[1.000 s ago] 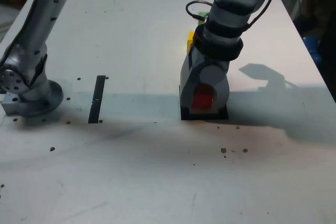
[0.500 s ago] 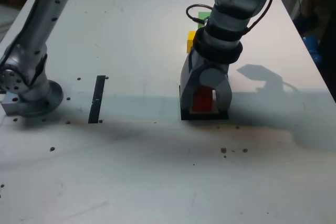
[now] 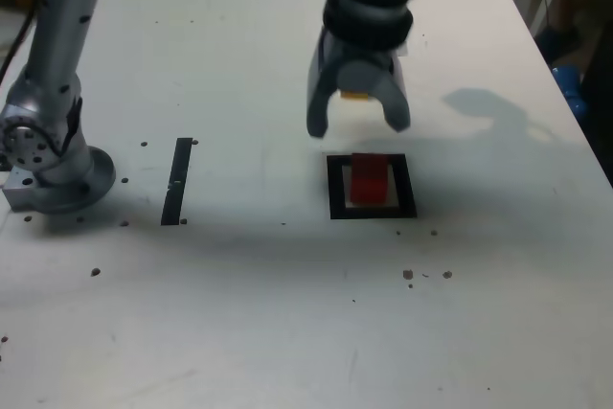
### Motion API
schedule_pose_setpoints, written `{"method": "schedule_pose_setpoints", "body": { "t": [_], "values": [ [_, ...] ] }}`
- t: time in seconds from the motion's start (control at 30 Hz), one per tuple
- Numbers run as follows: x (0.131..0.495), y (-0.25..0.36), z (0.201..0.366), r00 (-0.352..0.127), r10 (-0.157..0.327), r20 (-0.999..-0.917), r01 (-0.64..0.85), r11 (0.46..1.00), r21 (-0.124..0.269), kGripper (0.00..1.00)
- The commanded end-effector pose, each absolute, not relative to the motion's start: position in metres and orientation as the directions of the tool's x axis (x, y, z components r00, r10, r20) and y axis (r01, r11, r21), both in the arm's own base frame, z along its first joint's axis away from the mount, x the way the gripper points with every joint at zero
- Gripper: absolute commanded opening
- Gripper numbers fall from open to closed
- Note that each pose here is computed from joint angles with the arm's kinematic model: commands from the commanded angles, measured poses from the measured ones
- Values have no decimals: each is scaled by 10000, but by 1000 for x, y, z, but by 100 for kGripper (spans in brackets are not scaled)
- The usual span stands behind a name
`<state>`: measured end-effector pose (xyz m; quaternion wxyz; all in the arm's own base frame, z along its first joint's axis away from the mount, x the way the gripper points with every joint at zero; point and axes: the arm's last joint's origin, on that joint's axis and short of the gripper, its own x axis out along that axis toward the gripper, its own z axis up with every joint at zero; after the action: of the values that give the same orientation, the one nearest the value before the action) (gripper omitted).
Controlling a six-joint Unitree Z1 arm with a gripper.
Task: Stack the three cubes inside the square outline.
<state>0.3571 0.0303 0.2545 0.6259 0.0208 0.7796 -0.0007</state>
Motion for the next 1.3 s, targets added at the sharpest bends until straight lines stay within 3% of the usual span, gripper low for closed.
{"method": "schedule_pose_setpoints", "body": {
  "t": [0.0,0.3,0.6,0.87,1.03,1.27],
  "values": [
    [354,40,261,-2063,326,-9779,387,9989,251,99],
    [346,94,260,-2151,227,-9763,708,9975,76,99],
    [355,133,242,-2447,482,-9684,1134,9933,208,97],
    [369,147,222,-2667,371,-9631,1131,9936,69,90],
    [376,151,213,-2715,364,-9617,1075,9942,73,76],
    [378,153,213,-2613,700,-9627,917,9947,474,38]
  ]
}}
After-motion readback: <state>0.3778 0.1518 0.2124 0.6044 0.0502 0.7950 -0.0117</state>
